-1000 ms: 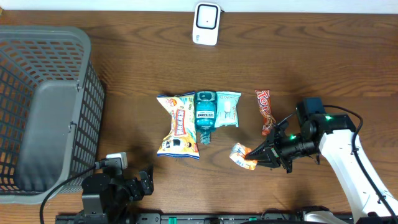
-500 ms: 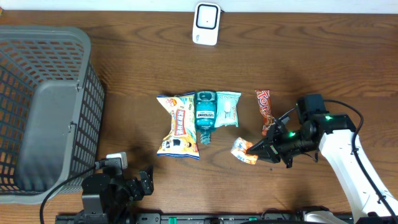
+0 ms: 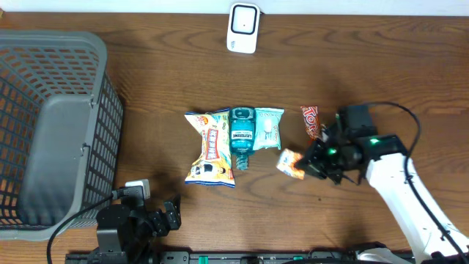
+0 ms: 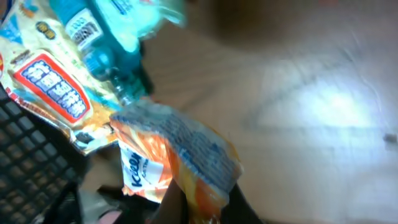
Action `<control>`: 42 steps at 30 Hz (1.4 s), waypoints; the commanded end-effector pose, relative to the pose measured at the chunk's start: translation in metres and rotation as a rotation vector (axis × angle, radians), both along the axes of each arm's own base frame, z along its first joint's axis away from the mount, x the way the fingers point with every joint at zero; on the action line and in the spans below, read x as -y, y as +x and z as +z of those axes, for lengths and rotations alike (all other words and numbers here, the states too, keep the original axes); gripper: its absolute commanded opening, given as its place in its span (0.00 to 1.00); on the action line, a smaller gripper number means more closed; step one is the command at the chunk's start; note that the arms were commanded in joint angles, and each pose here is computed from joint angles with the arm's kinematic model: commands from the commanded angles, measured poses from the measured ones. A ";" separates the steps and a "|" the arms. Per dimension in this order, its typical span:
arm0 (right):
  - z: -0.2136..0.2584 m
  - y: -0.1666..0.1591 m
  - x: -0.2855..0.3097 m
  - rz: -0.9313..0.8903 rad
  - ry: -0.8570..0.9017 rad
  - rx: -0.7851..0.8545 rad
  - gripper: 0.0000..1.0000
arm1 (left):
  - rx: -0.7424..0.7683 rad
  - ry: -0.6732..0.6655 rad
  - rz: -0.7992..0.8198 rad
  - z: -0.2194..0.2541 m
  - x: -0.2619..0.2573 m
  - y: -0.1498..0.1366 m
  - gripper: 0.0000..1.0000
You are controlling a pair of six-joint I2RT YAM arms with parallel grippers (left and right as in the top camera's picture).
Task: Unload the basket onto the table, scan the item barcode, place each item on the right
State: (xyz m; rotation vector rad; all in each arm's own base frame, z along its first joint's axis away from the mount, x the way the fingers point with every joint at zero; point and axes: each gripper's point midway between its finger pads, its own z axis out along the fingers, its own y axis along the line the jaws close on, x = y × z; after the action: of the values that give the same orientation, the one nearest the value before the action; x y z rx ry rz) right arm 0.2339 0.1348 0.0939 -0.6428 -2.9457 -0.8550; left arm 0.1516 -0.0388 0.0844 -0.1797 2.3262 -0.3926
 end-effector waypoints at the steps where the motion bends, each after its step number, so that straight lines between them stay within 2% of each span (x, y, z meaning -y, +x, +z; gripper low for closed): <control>1: -0.012 0.006 -0.008 0.040 -0.125 0.066 0.01 | -0.008 -0.002 -0.014 -0.001 0.002 -0.002 0.98; 4: -0.021 0.008 -0.020 0.092 -0.161 0.091 0.02 | -0.008 -0.002 -0.014 -0.001 0.002 -0.002 0.98; 8: -0.041 0.001 -0.035 0.119 -0.182 0.035 0.03 | -0.008 -0.002 -0.014 -0.001 0.002 -0.002 0.98; 12: -0.065 0.002 -0.037 0.137 -0.222 -0.006 0.15 | -0.008 -0.002 -0.014 -0.001 0.002 -0.002 0.98; 13: -0.071 0.003 -0.037 0.138 -0.226 -0.017 0.18 | -0.008 -0.002 -0.014 -0.001 0.002 -0.002 0.98; 18: -0.095 0.002 -0.037 0.143 -0.247 -0.068 0.49 | -0.008 -0.002 -0.014 -0.001 0.002 -0.002 0.98; 20: -0.098 0.001 -0.036 0.144 -0.252 -0.080 0.58 | -0.008 -0.002 -0.014 -0.001 0.002 -0.002 0.98; 23: -0.099 0.002 -0.034 0.140 -0.261 -0.079 0.78 | -0.008 -0.002 -0.014 -0.001 0.002 -0.002 0.98; 27: -0.100 0.006 -0.029 0.120 -0.266 -0.079 0.88 | -0.008 -0.002 -0.014 -0.001 0.002 -0.002 0.98; 32: -0.100 0.008 -0.021 0.093 -0.267 -0.091 0.85 | -0.008 -0.002 -0.014 -0.001 0.002 -0.002 0.98; 36: -0.100 0.008 -0.016 0.076 -0.267 -0.110 0.72 | -0.008 -0.002 -0.014 -0.001 0.002 -0.002 0.98; 39: -0.100 0.005 -0.013 0.068 -0.264 -0.129 0.70 | -0.008 -0.002 -0.014 -0.001 0.002 -0.002 0.98; 42: -0.099 0.005 -0.015 0.070 -0.254 -0.130 0.61 | -0.008 -0.002 -0.014 -0.001 0.002 -0.002 0.98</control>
State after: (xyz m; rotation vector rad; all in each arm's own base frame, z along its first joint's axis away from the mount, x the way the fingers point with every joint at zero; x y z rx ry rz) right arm 0.2450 0.1579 0.0050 -0.5518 -2.9747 -0.4806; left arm 0.1516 -0.0388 0.0844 -0.1797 2.3262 -0.3926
